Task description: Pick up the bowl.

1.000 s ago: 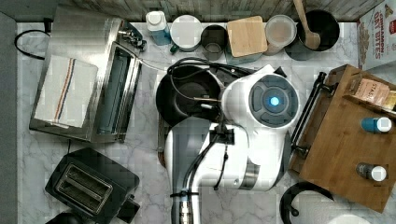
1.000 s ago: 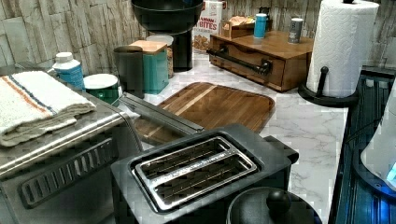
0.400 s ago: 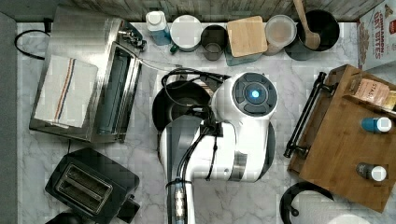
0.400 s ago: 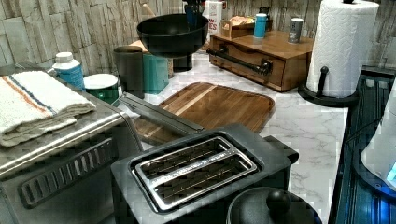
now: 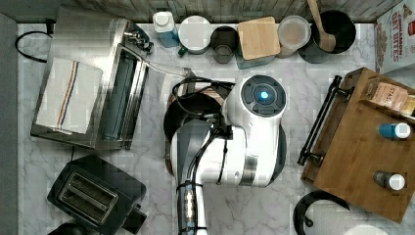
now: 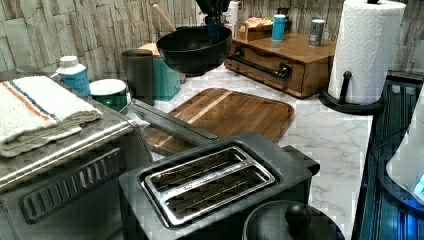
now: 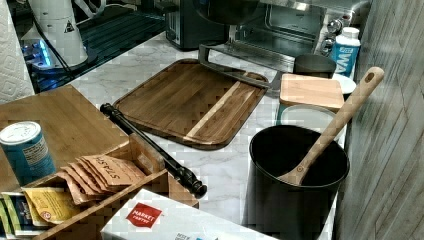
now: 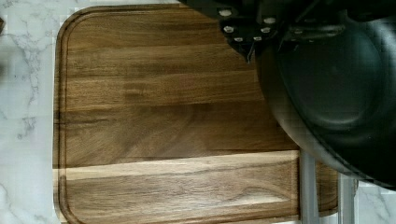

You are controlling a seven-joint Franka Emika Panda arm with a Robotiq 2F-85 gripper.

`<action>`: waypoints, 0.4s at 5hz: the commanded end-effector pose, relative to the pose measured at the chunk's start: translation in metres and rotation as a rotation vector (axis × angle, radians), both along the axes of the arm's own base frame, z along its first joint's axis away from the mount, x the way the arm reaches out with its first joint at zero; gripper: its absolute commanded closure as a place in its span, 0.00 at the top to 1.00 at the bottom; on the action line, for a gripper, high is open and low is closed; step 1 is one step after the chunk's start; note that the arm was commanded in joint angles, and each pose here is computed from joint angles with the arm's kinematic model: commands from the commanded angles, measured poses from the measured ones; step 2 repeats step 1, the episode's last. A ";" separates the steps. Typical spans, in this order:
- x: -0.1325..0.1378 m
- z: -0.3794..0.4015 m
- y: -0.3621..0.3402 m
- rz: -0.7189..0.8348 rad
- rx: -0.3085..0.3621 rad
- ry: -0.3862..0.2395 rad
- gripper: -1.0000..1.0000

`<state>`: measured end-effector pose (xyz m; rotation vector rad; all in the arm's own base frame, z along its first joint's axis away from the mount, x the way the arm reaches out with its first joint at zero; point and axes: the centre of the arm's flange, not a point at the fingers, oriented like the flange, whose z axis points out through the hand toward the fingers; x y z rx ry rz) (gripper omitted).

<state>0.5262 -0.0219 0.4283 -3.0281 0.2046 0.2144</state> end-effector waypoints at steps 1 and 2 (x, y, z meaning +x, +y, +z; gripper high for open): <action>0.006 0.042 -0.001 -0.039 -0.002 -0.088 0.00; 0.006 0.042 -0.001 -0.039 -0.002 -0.088 0.00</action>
